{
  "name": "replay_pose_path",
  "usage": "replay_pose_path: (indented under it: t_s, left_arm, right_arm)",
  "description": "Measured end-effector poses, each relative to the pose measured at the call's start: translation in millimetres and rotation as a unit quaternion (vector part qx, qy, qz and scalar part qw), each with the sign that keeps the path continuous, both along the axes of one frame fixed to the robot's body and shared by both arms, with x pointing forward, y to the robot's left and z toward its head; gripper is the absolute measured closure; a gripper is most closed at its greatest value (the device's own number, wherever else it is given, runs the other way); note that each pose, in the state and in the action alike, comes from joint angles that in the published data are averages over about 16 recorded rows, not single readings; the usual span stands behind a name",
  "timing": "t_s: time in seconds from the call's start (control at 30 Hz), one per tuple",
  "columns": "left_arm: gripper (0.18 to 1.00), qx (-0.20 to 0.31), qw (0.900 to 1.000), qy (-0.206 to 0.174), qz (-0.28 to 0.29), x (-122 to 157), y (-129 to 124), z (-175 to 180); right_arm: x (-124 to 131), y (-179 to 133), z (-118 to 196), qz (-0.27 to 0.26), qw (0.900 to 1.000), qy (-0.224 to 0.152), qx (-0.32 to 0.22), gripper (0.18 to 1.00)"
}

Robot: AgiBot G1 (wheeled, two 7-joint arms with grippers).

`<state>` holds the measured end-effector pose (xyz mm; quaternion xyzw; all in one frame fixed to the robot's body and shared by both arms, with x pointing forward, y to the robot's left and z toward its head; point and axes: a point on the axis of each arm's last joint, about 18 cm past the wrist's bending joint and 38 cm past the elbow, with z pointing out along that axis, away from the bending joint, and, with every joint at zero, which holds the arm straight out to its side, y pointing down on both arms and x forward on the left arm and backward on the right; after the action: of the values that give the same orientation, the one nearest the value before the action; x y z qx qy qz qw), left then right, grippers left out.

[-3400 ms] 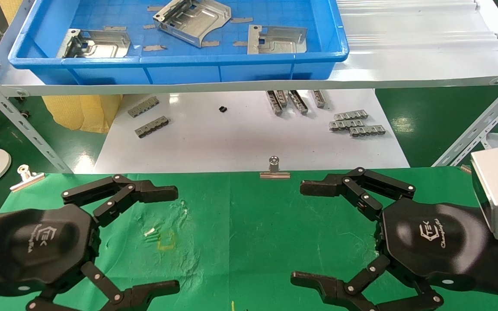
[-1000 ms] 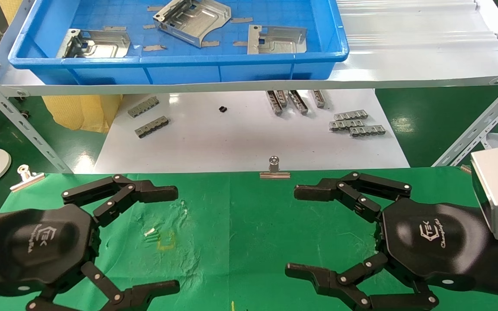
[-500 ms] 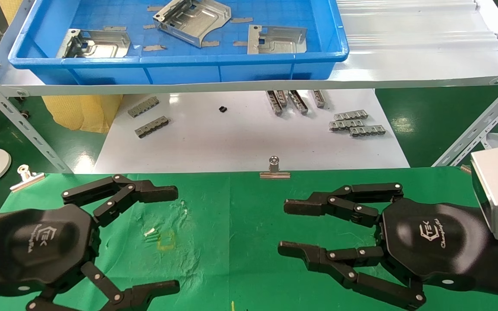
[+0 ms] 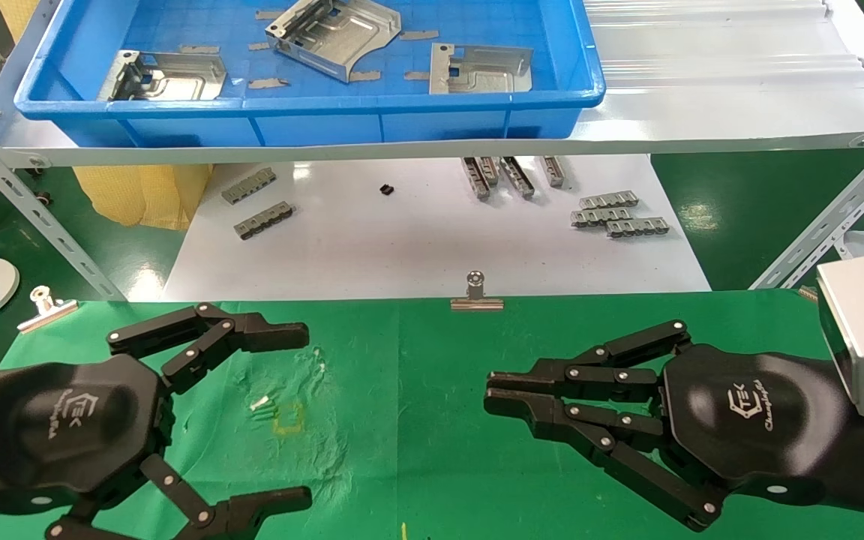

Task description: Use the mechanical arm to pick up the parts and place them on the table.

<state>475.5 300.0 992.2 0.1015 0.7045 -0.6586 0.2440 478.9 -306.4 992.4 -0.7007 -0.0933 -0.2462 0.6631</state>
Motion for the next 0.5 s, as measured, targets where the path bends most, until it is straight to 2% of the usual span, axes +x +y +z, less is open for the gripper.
replay_pose_path:
  t_s: [0.23,0.5]
  left_arm:
    - [0.183,-0.001,1.0,-0.008,0.003,1,-1,5]
    - [0.183,-0.012,0.9978,-0.054,0.038,22,0,44]
  right_arm:
    - [0,0,0,0.0,1.0,0.0,0.0,0.957]
    - [0,0,0,0.0,1.0,0.0,0.0,0.986]
